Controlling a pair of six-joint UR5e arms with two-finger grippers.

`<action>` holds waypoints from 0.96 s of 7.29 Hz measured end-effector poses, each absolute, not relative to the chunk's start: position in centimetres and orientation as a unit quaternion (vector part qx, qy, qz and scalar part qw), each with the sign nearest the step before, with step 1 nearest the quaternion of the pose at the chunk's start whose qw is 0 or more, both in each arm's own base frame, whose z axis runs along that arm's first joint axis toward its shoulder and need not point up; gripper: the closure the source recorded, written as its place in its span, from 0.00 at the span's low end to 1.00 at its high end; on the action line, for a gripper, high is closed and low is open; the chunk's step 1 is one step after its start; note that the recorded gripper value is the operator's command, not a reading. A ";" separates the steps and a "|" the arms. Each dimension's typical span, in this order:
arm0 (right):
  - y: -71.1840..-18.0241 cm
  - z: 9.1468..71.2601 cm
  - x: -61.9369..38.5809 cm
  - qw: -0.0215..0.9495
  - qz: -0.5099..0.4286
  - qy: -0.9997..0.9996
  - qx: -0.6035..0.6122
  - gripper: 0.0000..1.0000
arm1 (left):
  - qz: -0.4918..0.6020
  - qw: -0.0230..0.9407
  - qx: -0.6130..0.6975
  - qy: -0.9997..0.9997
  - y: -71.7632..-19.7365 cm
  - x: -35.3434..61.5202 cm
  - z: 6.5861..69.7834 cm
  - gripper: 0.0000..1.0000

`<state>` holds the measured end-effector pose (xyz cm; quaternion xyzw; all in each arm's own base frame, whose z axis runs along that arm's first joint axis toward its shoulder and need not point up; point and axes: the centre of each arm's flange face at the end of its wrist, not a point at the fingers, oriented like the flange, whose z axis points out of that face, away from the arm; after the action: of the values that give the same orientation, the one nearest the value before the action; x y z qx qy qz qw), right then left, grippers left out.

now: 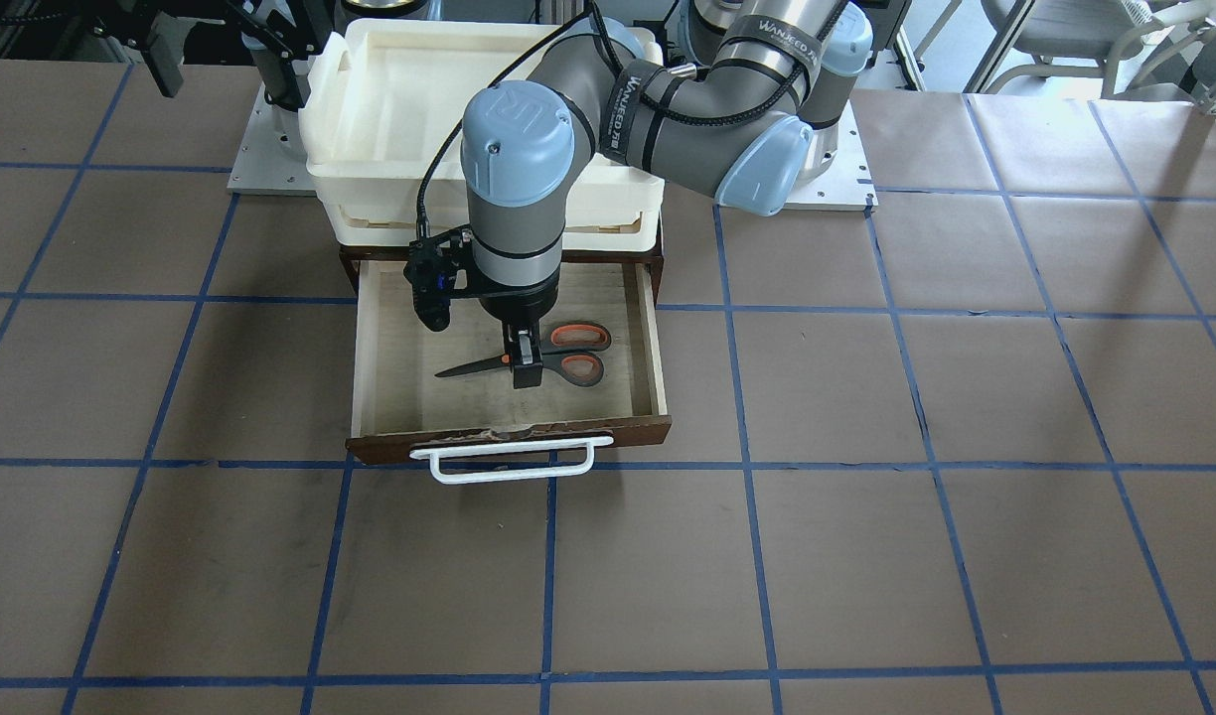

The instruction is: Place scissors in drawer with both arms

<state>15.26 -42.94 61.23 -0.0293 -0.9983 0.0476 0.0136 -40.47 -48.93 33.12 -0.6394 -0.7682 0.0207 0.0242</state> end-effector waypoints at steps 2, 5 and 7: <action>-42.9 61.2 15.3 0.014 0.048 -0.998 -0.029 0.00 | 0.059 -0.003 -0.630 -0.774 -49.5 -38.6 38.1 0.00; -42.9 61.2 15.3 0.014 0.048 -0.998 -0.029 0.00 | 0.092 -0.049 -0.540 -0.835 -52.1 -29.2 45.7 0.00; -42.9 61.2 15.3 0.014 0.048 -0.998 -0.029 0.00 | 0.120 -0.042 -0.417 -0.900 -52.2 -23.7 49.7 0.00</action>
<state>15.26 -42.94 61.23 -0.0290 -0.9984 0.0476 0.0137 -23.68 -52.24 49.70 -0.4170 -0.9000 0.1199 -0.0423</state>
